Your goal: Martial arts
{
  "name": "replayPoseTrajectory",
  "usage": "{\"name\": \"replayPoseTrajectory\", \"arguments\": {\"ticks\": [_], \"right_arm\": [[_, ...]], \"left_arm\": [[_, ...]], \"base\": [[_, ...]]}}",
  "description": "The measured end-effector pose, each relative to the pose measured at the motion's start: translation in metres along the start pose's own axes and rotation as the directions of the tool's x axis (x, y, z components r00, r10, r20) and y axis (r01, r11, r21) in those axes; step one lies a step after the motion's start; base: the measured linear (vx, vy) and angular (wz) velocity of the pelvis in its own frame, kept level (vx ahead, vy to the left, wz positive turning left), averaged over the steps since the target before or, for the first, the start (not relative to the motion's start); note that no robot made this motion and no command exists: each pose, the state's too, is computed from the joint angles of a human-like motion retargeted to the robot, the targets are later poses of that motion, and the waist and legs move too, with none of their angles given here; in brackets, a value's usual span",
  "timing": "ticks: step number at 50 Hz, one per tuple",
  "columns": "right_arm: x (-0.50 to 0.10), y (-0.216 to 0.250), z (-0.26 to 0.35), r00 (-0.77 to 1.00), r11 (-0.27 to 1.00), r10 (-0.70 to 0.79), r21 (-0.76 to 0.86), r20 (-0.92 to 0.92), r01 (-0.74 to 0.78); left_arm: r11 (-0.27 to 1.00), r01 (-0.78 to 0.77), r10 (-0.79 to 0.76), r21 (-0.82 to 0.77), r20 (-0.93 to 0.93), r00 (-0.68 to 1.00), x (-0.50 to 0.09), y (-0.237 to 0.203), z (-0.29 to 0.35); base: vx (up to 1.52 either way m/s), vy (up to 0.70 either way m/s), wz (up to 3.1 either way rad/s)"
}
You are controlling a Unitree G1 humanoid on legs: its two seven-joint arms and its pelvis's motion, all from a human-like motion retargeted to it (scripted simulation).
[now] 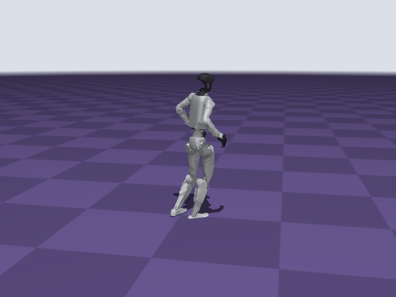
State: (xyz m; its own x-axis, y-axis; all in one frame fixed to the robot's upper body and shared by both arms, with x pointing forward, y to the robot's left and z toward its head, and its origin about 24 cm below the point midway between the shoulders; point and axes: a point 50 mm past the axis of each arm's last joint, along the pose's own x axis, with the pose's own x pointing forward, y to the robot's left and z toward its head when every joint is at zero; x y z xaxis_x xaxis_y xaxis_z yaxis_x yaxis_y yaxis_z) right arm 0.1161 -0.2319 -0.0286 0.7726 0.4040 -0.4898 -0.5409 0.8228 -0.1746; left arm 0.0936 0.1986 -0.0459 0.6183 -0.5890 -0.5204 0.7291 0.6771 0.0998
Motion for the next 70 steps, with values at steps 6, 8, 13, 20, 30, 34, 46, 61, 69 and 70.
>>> {"name": "replayPoseTrajectory", "arguments": {"ticks": [6, 8, 13, 20, 30, 34, 46, 61, 69, 70], "right_arm": [[0.003, -0.007, 0.02, 0.996, 1.0, -0.002, -0.017, 0.091, 0.003], [0.006, -0.008, 0.031, 0.991, 0.999, 0.014, -0.032, 0.135, -0.01], [0.012, -0.008, 0.06, 0.968, 0.997, 0.064, -0.061, 0.244, -0.051], [0.017, -0.001, 0.088, 0.93, 0.99, 0.125, -0.108, 0.346, -0.093], [0.024, 0.008, 0.113, 0.887, 0.979, 0.171, -0.171, 0.429, -0.106], [0.027, 0.011, 0.119, 0.877, 0.974, 0.19, -0.199, 0.442, -0.111], [0.035, -0.003, 0.107, 0.924, 0.965, 0.124, -0.259, 0.363, -0.028], [0.054, -0.035, -0.07, 0.867, 0.97, -0.243, -0.126, -0.436, 0.208], [0.041, -0.028, -0.102, 0.75, 0.961, -0.248, -0.06, -0.613, 0.269], [0.04, -0.027, -0.103, 0.744, 0.96, -0.25, -0.056, -0.619, 0.276]], "left_arm": [[1.0, -0.026, 0.026, 0.003, 0.062, 0.998, 0.003, 0.004, 0.011], [1.0, -0.022, 0.022, 0.004, 0.079, 0.997, 0.004, 0.004, 0.014], [1.0, 0.005, -0.003, -0.016, 0.118, 0.993, 0.006, 0.002, 0.022], [0.999, 0.031, -0.021, -0.045, 0.206, 0.978, 0.007, 0.003, 0.042], [0.996, 0.066, -0.052, -0.052, 0.245, 0.968, 0.01, 0.009, 0.055], [0.995, 0.082, -0.066, -0.059, 0.236, 0.97, 0.01, 0.01, 0.055], [0.997, 0.024, -0.011, -0.079, 0.171, 0.985, 0.0, 0.024, 0.044], [0.833, -0.546, 0.491, -0.09, -0.334, 0.804, 0.009, 0.065, -0.062], [0.74, -0.659, 0.506, -0.13, -0.537, 0.675, 0.008, 0.057, -0.095], [0.731, -0.669, 0.503, -0.137, -0.554, 0.663, 0.007, 0.054, -0.098]], "base": [[-0.03, -0.09, -0.25], [0.02, -0.05, -0.3], [0.08, -0.03, -0.2], [0.15, 0.0, -0.25], [0.23, 0.01, -0.37], [0.27, 0.01, -0.51], [0.3, 0.04, -0.48], [0.16, 0.12, -0.49], [0.12, 0.04, -0.52], [0.14, -0.03, -0.46]]}}
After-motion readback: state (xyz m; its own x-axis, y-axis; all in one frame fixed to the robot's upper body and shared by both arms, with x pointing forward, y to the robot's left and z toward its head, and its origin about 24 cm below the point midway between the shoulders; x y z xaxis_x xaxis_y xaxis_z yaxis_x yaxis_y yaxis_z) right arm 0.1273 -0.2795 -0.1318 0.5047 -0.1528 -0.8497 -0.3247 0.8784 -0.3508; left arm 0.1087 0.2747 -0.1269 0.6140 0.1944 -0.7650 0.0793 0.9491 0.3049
